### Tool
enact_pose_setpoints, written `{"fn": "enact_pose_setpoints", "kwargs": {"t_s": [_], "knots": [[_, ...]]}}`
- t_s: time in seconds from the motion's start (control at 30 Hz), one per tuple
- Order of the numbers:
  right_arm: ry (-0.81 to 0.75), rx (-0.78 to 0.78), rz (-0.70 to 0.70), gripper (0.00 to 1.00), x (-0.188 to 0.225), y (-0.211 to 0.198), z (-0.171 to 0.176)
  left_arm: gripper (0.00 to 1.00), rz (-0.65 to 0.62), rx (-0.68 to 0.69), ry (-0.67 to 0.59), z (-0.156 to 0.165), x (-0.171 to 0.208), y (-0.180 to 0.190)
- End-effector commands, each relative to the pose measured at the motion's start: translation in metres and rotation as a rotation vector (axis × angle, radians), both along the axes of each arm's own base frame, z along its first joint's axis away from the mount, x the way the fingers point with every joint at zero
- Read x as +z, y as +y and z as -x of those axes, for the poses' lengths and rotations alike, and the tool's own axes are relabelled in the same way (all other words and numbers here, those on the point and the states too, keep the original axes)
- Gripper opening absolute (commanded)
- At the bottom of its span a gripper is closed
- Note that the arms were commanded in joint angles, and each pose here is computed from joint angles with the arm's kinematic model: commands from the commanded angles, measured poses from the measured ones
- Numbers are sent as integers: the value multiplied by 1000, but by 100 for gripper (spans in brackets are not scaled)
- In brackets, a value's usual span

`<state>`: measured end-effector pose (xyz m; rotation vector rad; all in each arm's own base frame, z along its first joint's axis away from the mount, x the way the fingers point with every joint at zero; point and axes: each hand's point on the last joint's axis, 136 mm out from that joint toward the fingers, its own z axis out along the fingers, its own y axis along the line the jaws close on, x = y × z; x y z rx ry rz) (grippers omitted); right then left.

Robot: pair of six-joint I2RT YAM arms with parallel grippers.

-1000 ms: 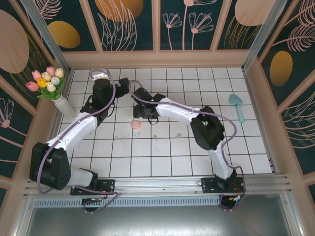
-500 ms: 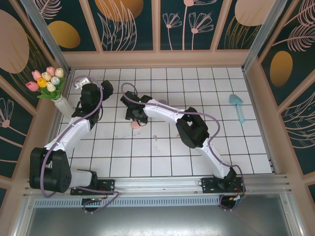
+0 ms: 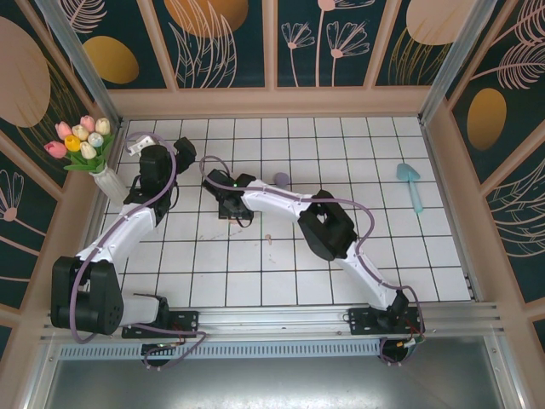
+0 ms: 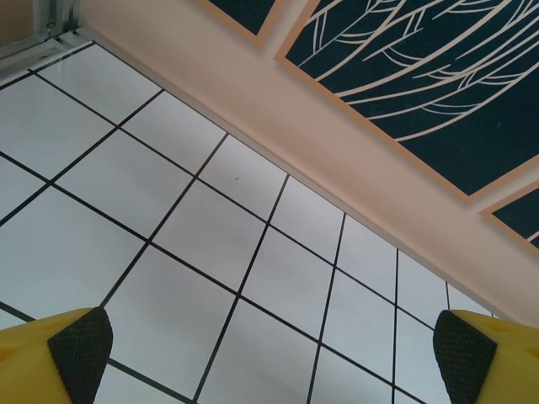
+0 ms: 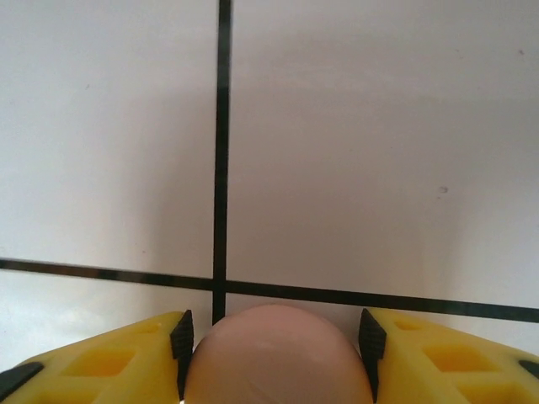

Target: Insert the wireless bluetooth earbuds into the charging case

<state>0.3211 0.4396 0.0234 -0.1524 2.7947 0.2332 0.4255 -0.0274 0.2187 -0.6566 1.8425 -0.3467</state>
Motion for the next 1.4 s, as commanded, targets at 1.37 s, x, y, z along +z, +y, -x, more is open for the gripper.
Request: {"fn": "enact_pose_setpoints", "kwargs": {"t_s": [1.37], "knots": [[81, -225, -19, 76, 19, -25, 23, 99, 112, -6, -47, -3, 12, -6]]}}
